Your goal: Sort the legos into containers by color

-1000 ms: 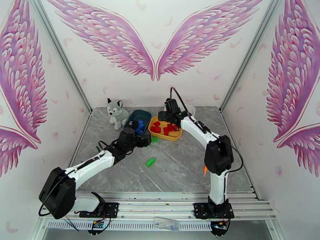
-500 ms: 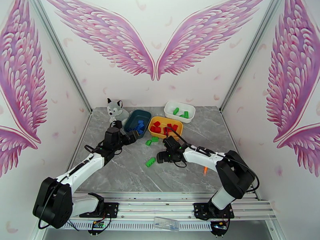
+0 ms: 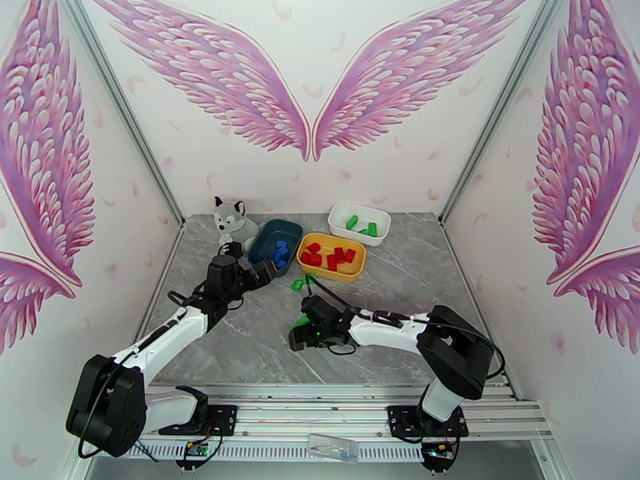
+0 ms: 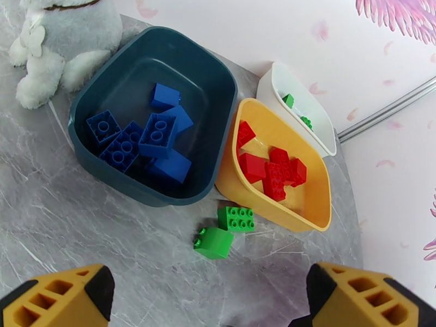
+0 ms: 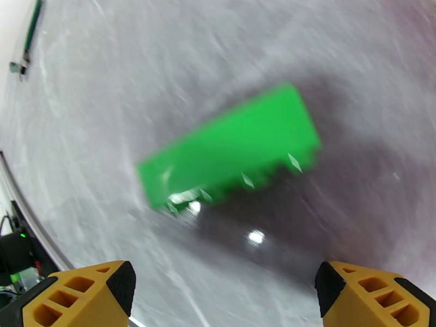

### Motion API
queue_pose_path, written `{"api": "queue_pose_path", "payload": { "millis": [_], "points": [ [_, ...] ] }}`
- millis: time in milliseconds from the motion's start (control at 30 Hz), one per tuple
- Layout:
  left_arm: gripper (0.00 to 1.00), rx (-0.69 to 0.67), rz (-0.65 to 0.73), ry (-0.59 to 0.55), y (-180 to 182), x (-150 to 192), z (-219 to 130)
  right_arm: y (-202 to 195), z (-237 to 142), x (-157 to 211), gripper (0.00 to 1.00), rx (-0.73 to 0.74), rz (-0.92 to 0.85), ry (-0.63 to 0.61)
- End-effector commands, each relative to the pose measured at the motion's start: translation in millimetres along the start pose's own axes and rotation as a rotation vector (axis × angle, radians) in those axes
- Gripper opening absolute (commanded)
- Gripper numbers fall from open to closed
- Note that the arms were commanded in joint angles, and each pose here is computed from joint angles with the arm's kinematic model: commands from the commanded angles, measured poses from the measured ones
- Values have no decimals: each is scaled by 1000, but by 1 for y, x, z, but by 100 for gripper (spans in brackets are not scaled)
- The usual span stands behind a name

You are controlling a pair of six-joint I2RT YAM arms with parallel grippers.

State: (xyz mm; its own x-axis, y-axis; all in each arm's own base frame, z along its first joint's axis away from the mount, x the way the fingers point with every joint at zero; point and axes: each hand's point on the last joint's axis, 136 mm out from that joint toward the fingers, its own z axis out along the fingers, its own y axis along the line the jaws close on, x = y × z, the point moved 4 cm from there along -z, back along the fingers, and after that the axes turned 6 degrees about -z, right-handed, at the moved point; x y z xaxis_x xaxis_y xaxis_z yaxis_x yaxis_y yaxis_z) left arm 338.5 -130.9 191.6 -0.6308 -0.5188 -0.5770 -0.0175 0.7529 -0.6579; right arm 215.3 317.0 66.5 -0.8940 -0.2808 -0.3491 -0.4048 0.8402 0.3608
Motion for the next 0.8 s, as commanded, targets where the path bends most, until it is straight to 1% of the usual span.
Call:
{"api": "queue_pose_path", "payload": {
  "millis": [0,167,333,433,533,633,767],
  "points": [
    [99,13,-18,-2,3,0,-1,12,22,-4,93,-22,0,24],
    [99,13,-35,-27,7,-4,-7,12,35,-17,92,70,-27,26],
    [99,13,-47,-36,10,-6,-9,6,47,-33,86,211,-70,27],
    [99,19,-51,-29,10,-6,-8,5,55,-37,81,258,-88,32],
    [99,20,-58,-22,11,-5,-6,5,61,-43,75,301,-108,26],
    [99,21,-61,-17,11,-4,-5,2,64,-49,65,345,-127,21],
    [99,21,-62,-19,12,-4,-4,-3,59,-52,51,396,-146,6]
  ]
}}
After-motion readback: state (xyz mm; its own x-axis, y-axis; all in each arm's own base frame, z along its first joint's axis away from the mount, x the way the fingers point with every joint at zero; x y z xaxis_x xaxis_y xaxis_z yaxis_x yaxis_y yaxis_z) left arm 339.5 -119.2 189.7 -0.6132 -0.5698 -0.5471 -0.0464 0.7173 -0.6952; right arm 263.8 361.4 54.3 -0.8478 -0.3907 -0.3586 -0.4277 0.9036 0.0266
